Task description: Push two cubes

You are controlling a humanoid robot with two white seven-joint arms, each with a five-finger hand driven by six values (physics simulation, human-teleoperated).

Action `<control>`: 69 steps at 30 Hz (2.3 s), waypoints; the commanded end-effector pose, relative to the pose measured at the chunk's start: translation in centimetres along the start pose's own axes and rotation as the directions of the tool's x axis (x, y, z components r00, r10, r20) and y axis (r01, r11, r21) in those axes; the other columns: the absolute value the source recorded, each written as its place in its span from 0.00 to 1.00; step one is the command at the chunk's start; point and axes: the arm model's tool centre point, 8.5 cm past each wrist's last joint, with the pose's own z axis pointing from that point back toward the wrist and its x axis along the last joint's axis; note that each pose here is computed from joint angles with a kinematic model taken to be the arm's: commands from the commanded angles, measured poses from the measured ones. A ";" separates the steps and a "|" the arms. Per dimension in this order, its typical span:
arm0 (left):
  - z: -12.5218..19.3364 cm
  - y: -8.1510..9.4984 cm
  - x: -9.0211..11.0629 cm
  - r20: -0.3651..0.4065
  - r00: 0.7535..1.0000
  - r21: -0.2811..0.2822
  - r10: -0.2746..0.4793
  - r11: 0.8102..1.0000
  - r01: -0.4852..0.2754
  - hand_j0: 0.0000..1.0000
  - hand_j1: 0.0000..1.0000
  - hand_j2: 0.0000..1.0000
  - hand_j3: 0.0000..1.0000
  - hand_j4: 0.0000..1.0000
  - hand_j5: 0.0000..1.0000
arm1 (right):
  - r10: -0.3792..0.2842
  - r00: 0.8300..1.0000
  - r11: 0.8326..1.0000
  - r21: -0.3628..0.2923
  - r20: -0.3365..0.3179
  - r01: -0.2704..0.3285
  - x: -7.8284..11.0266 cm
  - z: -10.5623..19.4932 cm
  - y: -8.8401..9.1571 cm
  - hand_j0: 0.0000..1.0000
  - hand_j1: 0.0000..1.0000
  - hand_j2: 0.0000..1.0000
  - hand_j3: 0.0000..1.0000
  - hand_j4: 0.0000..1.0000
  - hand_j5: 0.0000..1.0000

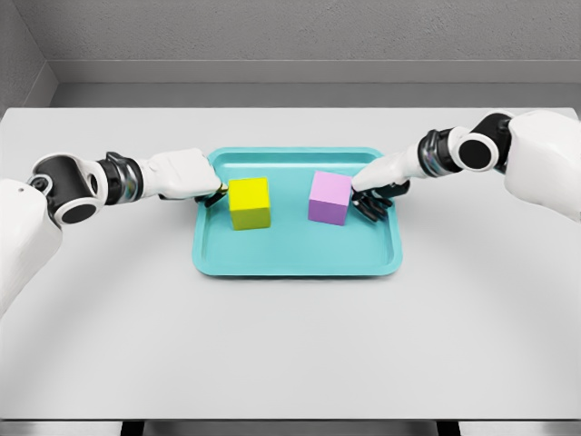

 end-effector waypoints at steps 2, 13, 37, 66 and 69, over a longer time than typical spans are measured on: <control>-0.1 0.2 0.7 0.049 0.997 0.024 0.054 0.998 -0.056 0.39 0.39 0.39 0.39 0.39 0.39 | 0.087 0.991 0.995 0.060 -0.100 -0.081 -1.7 -0.4 0.9 0.13 0.13 0.13 0.13 0.13 0.13; -1.2 0.9 1.9 0.083 0.996 0.035 0.044 0.998 -0.047 0.40 0.40 0.40 0.40 0.40 0.40 | 0.083 0.990 0.995 0.058 -0.113 -0.077 -1.9 -0.5 0.3 0.13 0.13 0.13 0.13 0.13 0.13; 5.4 2.7 1.0 0.050 0.994 0.067 -0.094 0.994 0.090 0.36 0.36 0.36 0.36 0.36 0.36 | 0.169 0.979 0.986 0.034 -0.113 -0.166 -1.4 2.0 -2.8 0.11 0.11 0.11 0.11 0.11 0.11; 1.9 1.3 1.8 0.049 0.992 -0.008 -0.116 0.993 0.116 0.36 0.36 0.36 0.36 0.36 0.36 | 0.341 0.934 0.931 0.178 -0.110 -0.319 0.1 0.4 -3.0 0.11 0.11 0.11 0.11 0.11 0.11; 1.8 1.2 1.7 0.048 0.993 -0.011 -0.111 0.994 0.112 0.36 0.36 0.36 0.36 0.36 0.36 | 0.349 0.931 0.928 0.174 -0.105 -0.329 0.4 0.4 -3.4 0.11 0.11 0.11 0.11 0.11 0.11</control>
